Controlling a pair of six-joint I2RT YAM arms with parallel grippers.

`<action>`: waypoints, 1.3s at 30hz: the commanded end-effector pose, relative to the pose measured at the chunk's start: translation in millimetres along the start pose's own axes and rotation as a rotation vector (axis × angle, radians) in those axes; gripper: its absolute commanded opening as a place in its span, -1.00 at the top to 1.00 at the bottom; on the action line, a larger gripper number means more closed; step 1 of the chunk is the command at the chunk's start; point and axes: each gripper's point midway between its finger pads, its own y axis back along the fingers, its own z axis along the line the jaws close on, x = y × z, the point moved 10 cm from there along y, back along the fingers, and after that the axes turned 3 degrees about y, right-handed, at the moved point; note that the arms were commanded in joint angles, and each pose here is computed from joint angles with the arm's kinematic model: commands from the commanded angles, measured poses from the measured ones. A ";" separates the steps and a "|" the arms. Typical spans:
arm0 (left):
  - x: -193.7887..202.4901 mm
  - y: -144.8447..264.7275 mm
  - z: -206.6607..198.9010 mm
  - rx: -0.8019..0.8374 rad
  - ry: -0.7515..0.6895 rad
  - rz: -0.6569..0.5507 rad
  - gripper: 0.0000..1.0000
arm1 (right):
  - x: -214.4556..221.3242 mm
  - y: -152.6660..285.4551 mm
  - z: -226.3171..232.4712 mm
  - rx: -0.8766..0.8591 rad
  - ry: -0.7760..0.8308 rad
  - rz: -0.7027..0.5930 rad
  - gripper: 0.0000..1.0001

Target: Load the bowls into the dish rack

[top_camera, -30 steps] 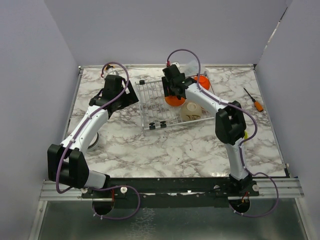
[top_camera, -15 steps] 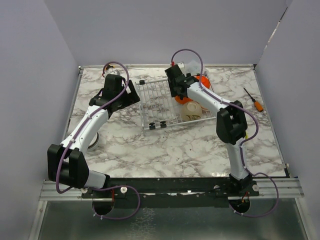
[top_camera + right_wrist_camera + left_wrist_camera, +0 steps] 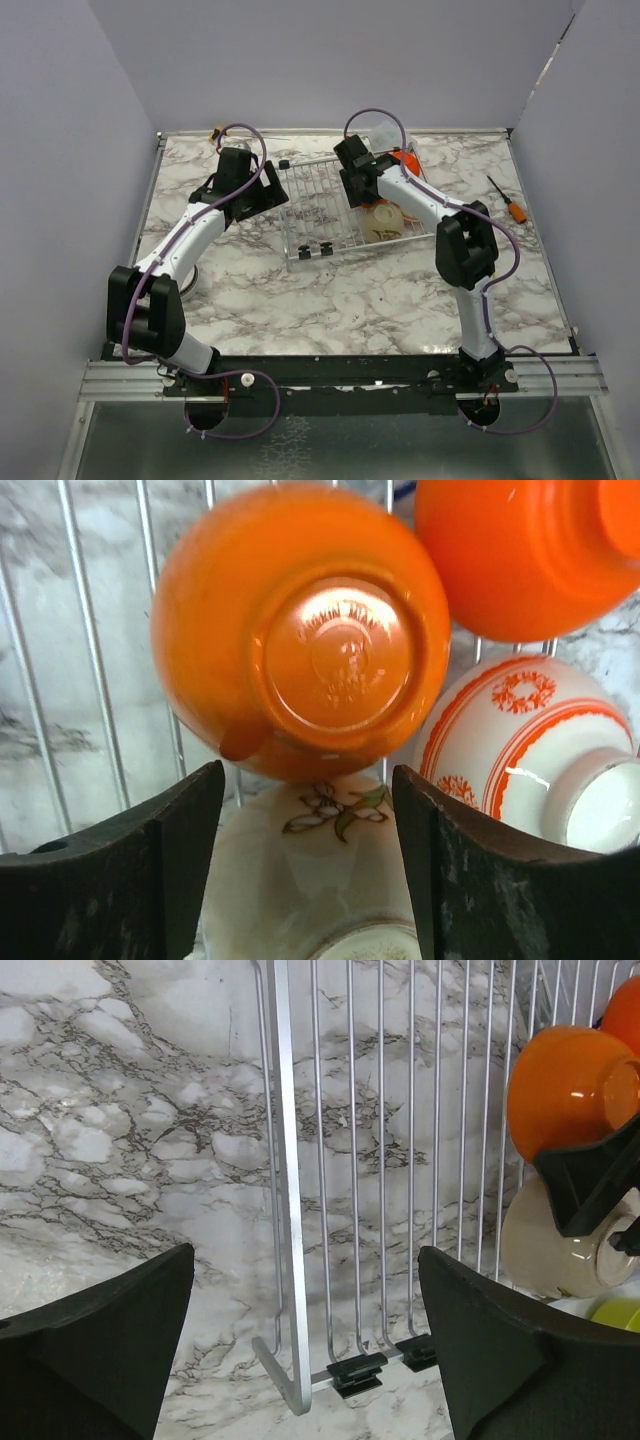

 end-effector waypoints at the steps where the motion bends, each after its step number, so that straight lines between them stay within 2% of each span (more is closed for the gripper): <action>1: -11.6 6.6 -9.3 0.065 0.000 -0.044 -0.87 | 14.4 15.8 -12.2 -0.036 0.032 0.110 -0.38; 5: -9.8 16.2 -9.3 0.087 0.012 -0.076 -0.87 | 4.6 30.1 -18.3 -0.051 0.002 0.044 -0.41; 11: -1.9 42.8 -2.0 0.096 -0.012 -0.143 -0.87 | -26.7 43.9 -18.4 -0.128 -0.063 -0.154 -0.72; 15: 4.0 58.7 2.7 0.111 -0.033 -0.185 -0.89 | -38.2 23.6 -12.9 -0.128 -0.106 -0.257 -0.75; 19: 6.7 67.6 1.0 0.146 -0.026 -0.193 -0.89 | -53.5 -6.3 -9.2 -0.105 -0.111 -0.284 -0.71; 23: 12.3 69.1 3.3 0.164 -0.019 -0.188 -0.89 | -57.3 -24.6 -6.1 -0.074 -0.092 -0.286 -0.62; 30: 19.9 62.4 10.6 0.153 -0.052 -0.165 -0.90 | -35.7 -28.2 -10.4 -0.018 -0.066 -0.244 -0.41; 39: 25.7 59.4 16.2 0.139 -0.062 -0.150 -0.89 | -0.3 -11.4 -19.6 -0.041 0.008 -0.093 -0.28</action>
